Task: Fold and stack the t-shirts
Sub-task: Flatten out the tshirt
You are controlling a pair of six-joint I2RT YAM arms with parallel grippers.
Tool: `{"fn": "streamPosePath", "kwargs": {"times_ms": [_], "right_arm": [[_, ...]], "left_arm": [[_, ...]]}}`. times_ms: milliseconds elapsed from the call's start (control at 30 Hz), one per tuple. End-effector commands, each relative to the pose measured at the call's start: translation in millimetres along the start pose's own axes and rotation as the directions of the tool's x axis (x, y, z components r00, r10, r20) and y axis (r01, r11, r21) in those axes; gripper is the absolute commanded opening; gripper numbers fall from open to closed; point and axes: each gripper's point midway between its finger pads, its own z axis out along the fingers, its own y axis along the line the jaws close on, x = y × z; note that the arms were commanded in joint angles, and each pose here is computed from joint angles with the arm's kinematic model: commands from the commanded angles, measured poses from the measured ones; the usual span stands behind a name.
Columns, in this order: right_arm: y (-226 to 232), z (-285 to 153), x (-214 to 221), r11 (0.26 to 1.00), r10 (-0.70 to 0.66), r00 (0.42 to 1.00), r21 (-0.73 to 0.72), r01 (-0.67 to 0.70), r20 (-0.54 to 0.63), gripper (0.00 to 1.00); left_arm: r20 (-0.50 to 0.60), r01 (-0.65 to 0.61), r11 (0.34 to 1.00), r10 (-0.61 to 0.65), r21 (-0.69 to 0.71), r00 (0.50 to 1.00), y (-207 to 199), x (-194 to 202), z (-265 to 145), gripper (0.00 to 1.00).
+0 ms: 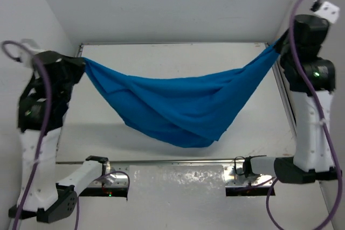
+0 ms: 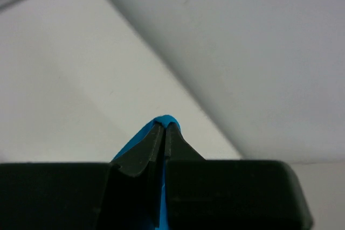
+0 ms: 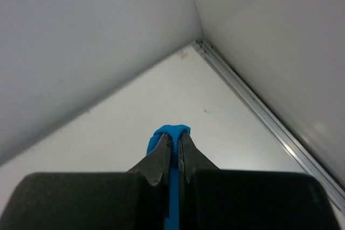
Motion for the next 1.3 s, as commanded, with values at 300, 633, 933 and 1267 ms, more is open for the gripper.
{"fn": "streamPosePath", "kwargs": {"times_ms": [300,633,933,1267], "right_arm": [[-4,102,240,0.955,-0.267,0.829,-0.019,0.296,-0.491,0.00],[68,187,266,0.939,-0.342,0.775,-0.219,0.264,-0.531,0.00],[74,183,290,0.940,-0.335,0.716,-0.263,0.215,-0.612,0.50],[38,25,351,0.808,-0.571,0.529,-0.544,0.226,-0.628,0.48]], "left_arm": [[-0.378,-0.136,0.964,0.042,-0.227,0.925,152,205,110,0.00],[-0.223,-0.144,0.987,0.127,-0.064,0.967,102,179,162,0.00],[-0.294,-0.154,0.986,0.129,-0.064,0.947,97,203,191,0.00],[-0.337,-0.207,0.976,0.175,-0.062,0.925,120,218,180,0.00]]}}
